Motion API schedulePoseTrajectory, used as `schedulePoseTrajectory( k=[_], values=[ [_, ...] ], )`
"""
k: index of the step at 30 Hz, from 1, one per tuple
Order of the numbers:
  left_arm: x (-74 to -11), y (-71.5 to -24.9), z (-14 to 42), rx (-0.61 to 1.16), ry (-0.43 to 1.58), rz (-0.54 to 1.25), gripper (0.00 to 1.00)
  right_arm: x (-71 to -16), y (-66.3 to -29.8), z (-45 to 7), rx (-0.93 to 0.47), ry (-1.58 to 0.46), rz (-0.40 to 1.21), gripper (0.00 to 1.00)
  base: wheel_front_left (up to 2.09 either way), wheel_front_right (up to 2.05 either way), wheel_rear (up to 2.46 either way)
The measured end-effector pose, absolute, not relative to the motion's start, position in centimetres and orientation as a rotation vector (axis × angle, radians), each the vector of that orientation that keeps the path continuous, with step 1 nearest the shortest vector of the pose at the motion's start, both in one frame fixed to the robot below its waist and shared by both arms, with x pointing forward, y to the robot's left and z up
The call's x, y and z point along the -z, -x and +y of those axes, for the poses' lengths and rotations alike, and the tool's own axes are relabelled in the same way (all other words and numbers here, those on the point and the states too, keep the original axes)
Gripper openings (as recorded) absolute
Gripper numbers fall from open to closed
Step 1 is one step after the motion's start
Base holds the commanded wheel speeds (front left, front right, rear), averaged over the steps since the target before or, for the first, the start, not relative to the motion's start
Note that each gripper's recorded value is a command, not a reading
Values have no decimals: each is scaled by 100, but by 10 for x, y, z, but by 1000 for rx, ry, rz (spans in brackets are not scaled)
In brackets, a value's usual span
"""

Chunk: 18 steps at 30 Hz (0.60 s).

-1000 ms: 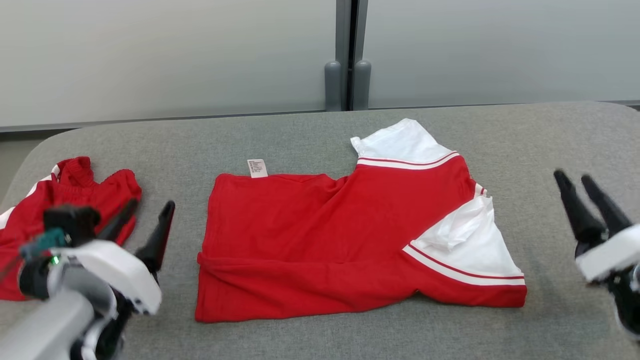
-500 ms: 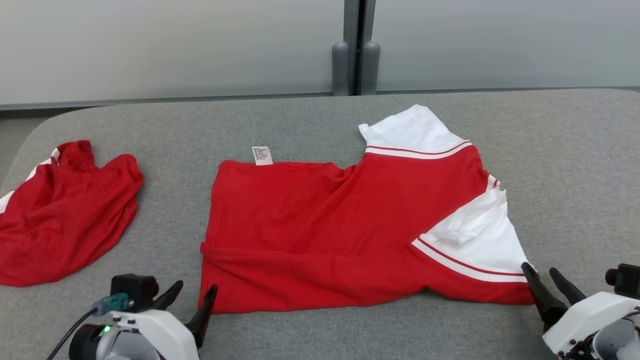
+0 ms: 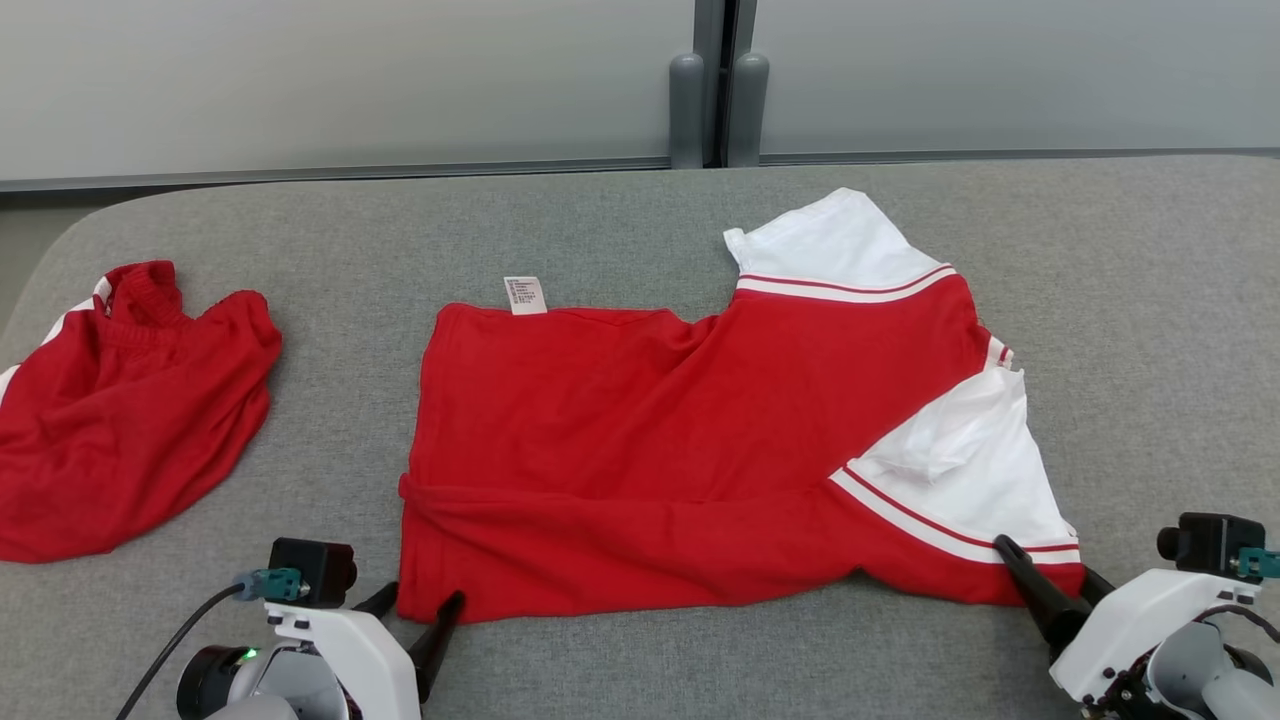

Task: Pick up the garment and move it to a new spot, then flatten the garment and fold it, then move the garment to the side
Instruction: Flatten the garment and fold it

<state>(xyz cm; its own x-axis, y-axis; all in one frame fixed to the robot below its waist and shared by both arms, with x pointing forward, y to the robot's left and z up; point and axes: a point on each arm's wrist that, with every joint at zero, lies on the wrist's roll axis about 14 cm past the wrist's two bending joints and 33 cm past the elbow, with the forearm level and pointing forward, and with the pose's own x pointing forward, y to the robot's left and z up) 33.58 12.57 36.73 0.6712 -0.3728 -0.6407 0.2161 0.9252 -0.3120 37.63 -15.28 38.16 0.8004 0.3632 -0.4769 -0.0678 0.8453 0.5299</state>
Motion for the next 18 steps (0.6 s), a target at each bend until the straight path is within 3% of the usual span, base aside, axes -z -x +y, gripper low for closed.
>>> schedulePoseTrajectory(
  k=[1,2,3,4,18],
  values=[
    [-365,-335,126,338,213,781,77,-382,-376,-152,-245,-519,604,71,0,0,0],
    [-364,-335,126,340,210,786,39,-382,-376,-151,-249,-518,608,44,0,0,0],
    [-364,-335,126,340,210,786,0,-382,-376,-151,-249,-518,608,25,0,0,0],
    [-364,-336,127,338,213,786,0,-382,-376,-150,-255,-517,611,0,0,0,0],
    [-380,-322,128,383,179,814,0,-405,-366,-159,-308,-491,610,0,0,0,0]
  ],
)
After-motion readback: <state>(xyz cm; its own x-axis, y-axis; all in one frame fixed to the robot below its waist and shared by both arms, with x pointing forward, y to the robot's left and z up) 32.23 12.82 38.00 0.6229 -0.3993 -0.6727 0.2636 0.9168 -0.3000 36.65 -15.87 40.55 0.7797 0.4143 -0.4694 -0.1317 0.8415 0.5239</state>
